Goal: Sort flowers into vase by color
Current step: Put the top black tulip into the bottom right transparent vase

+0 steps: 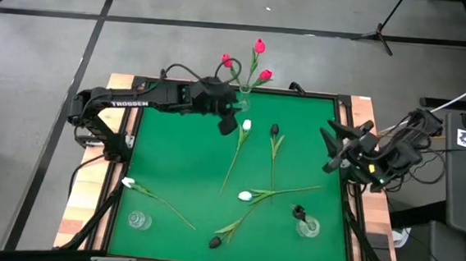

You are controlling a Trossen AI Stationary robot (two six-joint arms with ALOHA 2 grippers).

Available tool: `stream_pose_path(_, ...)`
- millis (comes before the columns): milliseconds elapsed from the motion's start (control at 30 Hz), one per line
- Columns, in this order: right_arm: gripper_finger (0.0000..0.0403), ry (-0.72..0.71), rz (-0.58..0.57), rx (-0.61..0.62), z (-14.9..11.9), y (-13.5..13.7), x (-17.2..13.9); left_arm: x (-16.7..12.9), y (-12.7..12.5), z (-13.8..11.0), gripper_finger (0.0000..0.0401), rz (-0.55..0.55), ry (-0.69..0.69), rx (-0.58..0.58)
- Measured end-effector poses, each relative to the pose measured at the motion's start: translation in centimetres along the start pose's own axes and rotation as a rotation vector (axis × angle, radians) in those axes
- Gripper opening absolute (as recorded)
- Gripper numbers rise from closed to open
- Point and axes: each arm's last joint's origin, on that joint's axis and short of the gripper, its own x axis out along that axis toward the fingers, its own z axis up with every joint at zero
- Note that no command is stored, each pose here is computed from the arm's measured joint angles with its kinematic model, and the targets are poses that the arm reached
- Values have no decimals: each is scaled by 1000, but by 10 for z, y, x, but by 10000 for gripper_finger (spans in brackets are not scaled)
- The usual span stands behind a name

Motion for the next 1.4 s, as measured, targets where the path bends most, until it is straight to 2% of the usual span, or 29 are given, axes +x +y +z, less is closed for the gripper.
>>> stream_pose_path(100,159,-38,189,-21,5,-4,-1,1,5,-1,144,-28,11,26)
stream_pose_path(167,159,16,290,21,8,-17,-4,2,8,-1,144,-35,22,46)
stream_pose_path(200,159,73,296,30,5,-23,-5,2,9,-2,144,-44,24,53)
stream_pose_path(267,159,211,267,20,-8,-38,-7,2,11,-2,144,-67,26,62)
stream_pose_path(367,159,508,293,114,-36,-55,-13,2,12,-2,144,-78,27,61)
stream_pose_path(467,159,740,300,121,-59,-46,-12,2,12,-4,144,-79,50,64)
stream_pose_path(533,159,825,277,80,-72,-38,-8,2,12,-6,144,-81,67,66)
stream_pose_path(600,159,860,206,69,-80,-33,0,2,12,-7,143,-81,80,68)
stream_pose_path(667,159,902,139,85,-90,-25,13,2,12,-7,143,-80,86,67)
stream_pose_path(800,159,1072,78,133,-112,-12,40,1,12,-10,143,-79,115,48)
stream_pose_path(867,159,1120,53,149,-120,-11,54,0,12,-12,143,-78,137,50)
stream_pose_path(967,159,1192,95,174,-132,-10,76,-1,13,-14,143,-78,157,52)
stream_pose_path(1067,159,1164,164,219,-137,-8,97,-2,13,-16,143,-78,177,54)
stream_pose_path(1133,159,1136,169,203,-143,-8,109,-2,13,-16,143,-78,182,55)
stream_pose_path(1300,162,1209,125,162,-161,-13,122,-2,13,-18,143,-77,195,57)
stream_pose_path(1400,183,1239,152,152,-171,-9,128,-2,13,-18,143,-80,196,87)
